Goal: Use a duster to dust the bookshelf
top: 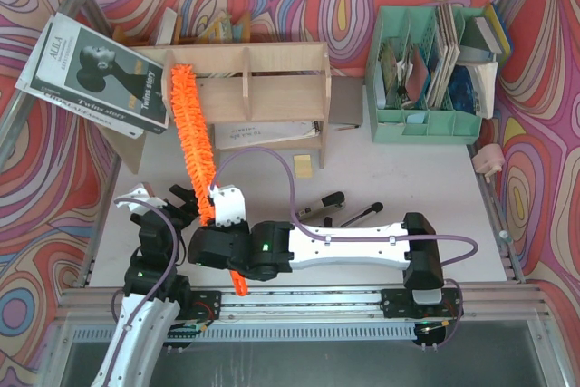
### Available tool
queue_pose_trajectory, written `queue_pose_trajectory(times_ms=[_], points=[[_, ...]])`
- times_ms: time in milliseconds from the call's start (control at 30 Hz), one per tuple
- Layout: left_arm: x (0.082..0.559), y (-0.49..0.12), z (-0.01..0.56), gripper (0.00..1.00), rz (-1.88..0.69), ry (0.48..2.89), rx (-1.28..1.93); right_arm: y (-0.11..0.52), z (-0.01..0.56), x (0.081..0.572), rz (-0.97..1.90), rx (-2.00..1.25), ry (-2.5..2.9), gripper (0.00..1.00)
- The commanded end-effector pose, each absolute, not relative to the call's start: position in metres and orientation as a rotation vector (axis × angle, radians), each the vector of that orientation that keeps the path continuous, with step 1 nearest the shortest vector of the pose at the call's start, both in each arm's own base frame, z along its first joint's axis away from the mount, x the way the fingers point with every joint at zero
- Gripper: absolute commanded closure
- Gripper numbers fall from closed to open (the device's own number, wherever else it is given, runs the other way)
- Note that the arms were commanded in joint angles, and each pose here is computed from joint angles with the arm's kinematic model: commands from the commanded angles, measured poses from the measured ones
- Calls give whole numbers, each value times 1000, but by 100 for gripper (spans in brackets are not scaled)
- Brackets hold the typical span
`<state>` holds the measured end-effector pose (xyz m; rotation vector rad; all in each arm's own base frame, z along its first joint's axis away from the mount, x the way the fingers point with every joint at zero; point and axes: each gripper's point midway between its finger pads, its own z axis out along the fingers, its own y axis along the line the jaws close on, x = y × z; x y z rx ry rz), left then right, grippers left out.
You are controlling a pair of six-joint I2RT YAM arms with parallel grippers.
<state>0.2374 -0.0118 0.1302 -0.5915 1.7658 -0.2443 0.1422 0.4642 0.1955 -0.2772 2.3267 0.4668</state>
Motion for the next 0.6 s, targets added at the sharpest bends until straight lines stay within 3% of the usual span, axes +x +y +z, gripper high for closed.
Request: queue_pose_trajectory(times_ms=[0, 333, 567], points=[[237, -9, 125, 2, -231, 1763, -606, 476, 212, 147, 504, -291, 2273, 100], [238, -9, 124, 1, -232, 1766, -606, 405, 212, 160, 329, 63, 2264, 100], [238, -9, 124, 1, -229, 1766, -608, 414, 226, 162, 368, -55, 2224, 100]])
